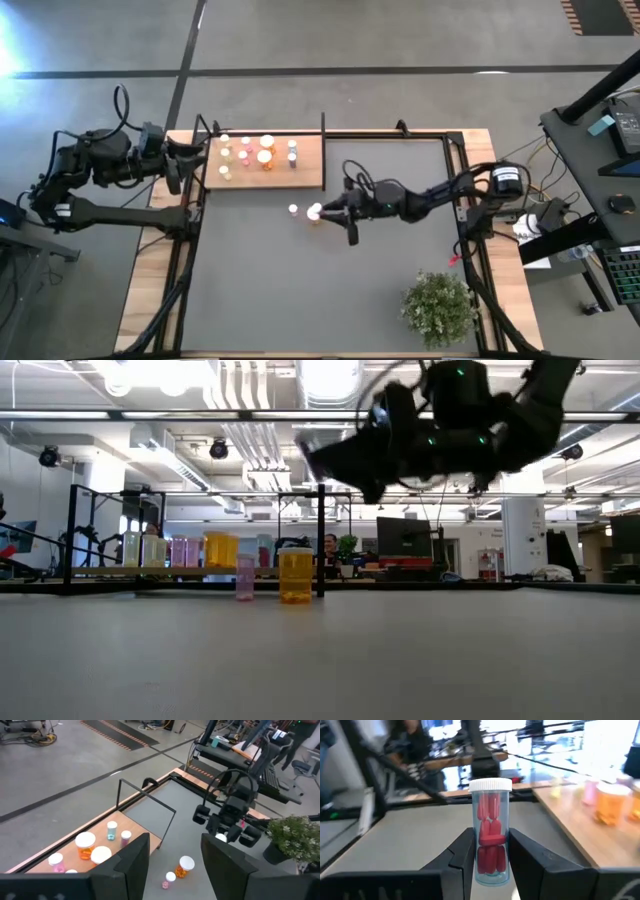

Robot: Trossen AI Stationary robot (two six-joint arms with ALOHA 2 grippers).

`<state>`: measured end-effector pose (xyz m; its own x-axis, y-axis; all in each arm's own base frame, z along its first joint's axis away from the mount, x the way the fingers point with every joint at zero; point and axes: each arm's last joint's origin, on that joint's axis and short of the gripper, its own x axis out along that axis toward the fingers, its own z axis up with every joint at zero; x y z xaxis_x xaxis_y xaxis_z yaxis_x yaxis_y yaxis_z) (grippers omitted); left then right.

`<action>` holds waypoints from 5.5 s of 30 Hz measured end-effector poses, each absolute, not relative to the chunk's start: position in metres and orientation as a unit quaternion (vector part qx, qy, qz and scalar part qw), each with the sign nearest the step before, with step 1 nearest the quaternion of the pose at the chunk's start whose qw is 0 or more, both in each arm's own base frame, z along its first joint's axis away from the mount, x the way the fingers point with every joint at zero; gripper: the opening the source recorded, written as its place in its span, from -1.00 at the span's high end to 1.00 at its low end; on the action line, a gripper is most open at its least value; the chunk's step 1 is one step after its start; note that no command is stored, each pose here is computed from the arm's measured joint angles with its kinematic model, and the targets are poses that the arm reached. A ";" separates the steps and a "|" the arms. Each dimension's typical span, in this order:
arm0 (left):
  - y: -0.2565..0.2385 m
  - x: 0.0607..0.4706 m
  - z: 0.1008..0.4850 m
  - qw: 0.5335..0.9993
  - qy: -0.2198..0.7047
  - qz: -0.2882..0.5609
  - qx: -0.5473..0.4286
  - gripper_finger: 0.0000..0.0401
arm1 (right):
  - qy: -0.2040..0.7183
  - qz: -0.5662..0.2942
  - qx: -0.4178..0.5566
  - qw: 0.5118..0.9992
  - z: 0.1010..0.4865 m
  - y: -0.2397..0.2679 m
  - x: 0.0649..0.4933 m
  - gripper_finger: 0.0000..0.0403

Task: Pick and place medicine bottles onto shelf by color
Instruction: Put the blue pill bottle on the shelf aligned with the other blue pill bottles

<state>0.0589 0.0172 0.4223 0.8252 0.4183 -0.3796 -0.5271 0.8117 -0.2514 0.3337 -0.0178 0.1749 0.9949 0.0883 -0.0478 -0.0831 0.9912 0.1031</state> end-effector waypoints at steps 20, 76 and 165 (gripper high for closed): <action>0.026 0.128 0.382 0.967 0.031 0.204 -0.147 0.19 | -0.153 0.018 0.027 0.988 0.231 -0.008 0.376 0.53; 0.022 0.188 0.392 0.992 -0.040 0.018 -0.121 0.60 | -0.012 0.011 -0.020 1.000 0.293 -0.009 0.377 0.53; 0.028 0.239 0.347 0.994 0.094 0.008 -0.049 0.47 | 0.273 -0.022 0.049 0.960 0.349 -0.008 0.353 0.10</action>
